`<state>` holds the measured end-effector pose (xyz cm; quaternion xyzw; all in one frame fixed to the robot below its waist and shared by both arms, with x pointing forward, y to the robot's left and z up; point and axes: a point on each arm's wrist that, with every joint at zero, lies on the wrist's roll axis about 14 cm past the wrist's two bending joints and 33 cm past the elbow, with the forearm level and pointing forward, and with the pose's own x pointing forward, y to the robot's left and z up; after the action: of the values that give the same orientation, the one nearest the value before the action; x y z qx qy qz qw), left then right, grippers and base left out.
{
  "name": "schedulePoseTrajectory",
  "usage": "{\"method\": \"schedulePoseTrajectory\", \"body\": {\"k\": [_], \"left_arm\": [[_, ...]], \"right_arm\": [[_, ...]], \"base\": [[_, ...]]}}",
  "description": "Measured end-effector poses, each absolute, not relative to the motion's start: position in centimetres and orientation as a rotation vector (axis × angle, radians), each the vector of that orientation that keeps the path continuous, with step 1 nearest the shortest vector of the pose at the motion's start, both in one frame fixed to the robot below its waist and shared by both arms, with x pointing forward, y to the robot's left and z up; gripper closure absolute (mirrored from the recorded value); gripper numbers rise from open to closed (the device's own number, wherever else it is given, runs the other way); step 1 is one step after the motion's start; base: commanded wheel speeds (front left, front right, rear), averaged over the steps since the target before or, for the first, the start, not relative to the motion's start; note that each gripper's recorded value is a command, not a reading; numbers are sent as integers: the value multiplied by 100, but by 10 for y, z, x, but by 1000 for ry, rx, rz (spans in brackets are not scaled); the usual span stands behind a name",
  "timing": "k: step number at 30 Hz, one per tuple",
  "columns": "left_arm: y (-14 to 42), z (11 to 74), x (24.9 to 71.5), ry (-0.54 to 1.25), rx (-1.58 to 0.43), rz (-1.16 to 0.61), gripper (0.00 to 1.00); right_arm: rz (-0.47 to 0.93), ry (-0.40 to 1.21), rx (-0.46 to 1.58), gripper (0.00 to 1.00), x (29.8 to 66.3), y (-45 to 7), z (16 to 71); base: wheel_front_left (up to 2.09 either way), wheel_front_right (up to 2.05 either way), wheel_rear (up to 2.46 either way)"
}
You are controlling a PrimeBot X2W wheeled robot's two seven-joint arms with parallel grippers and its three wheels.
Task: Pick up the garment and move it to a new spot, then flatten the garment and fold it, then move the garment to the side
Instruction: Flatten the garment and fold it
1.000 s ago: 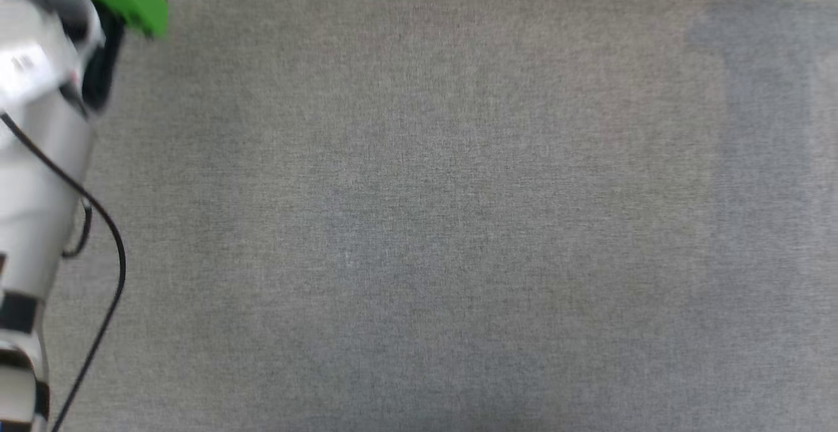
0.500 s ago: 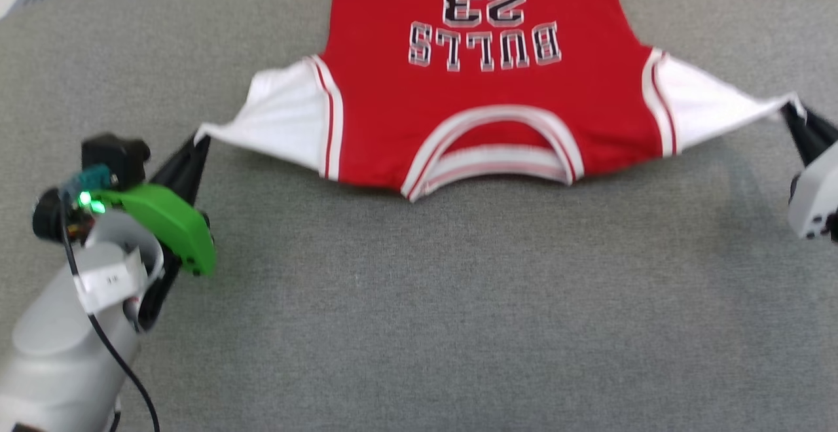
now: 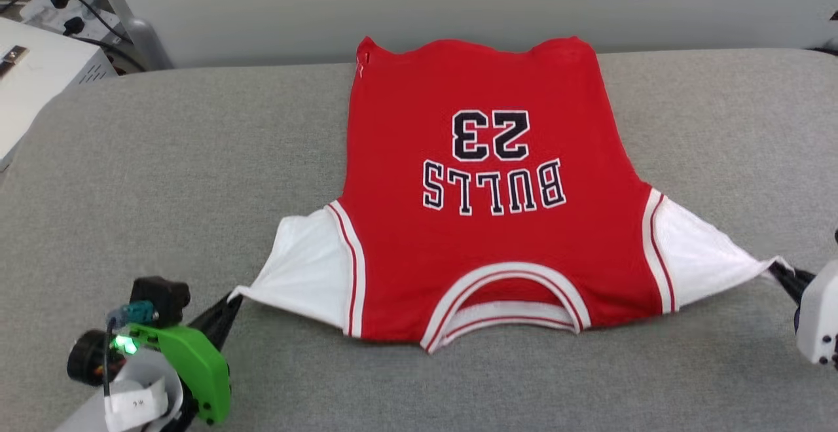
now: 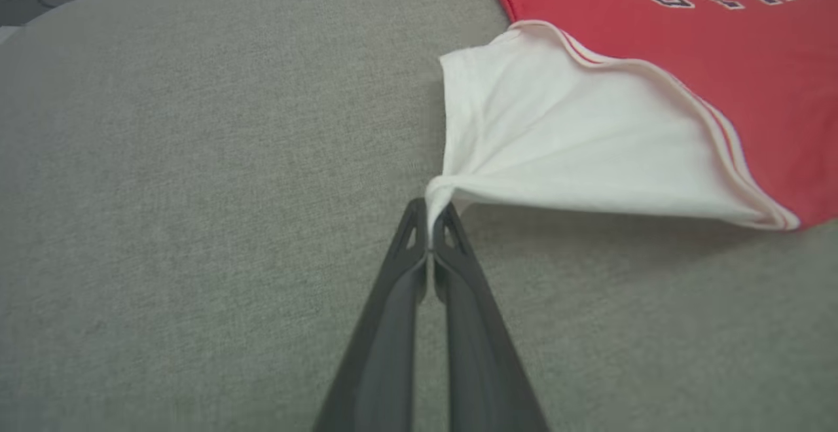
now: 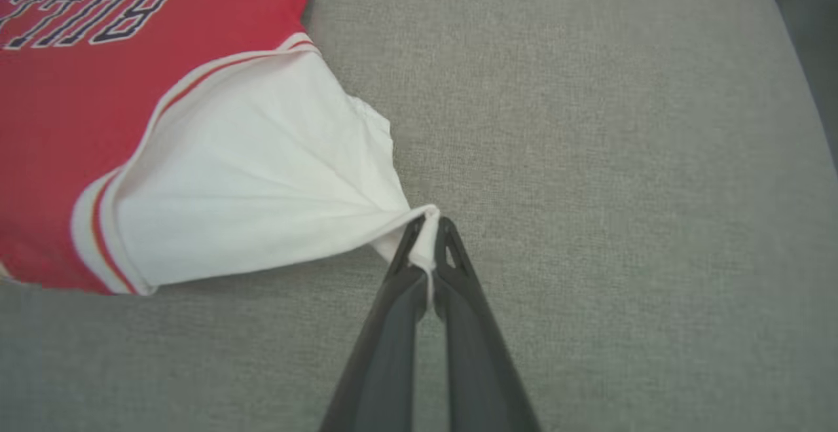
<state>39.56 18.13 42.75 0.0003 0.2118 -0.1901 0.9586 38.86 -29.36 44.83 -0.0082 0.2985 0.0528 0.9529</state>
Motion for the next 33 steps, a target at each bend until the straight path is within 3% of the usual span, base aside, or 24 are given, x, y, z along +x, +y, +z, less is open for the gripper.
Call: {"method": "schedulePoseTrajectory", "body": {"k": [8, 16, 17, 18, 26, 33], "left_arm": [[181, 419, 343, 514, -37, -389, 100], [171, 418, 319, 541, -54, -423, 100], [167, 420, 319, 535, -64, -432, 100], [163, 422, 319, 532, -94, -438, 100], [139, 439, 316, 502, -160, -502, 100], [114, 456, 310, 525, -234, -579, 100]], "right_arm": [[101, 787, 79, 100, 325, -299, 423], [92, 837, 104, 100, 308, -301, 420], [88, 842, 107, 78, 308, -302, 420], [85, 845, 110, 0, 309, -303, 421], [108, 802, 89, 0, 334, -297, 445], [166, 679, 103, 0, 396, -275, 489]], "base": [[0, 0, 0], [0, 0, 0], [0, 0, 0], [0, 0, 0], [0, 0, 0], [0, 0, 0]]}}
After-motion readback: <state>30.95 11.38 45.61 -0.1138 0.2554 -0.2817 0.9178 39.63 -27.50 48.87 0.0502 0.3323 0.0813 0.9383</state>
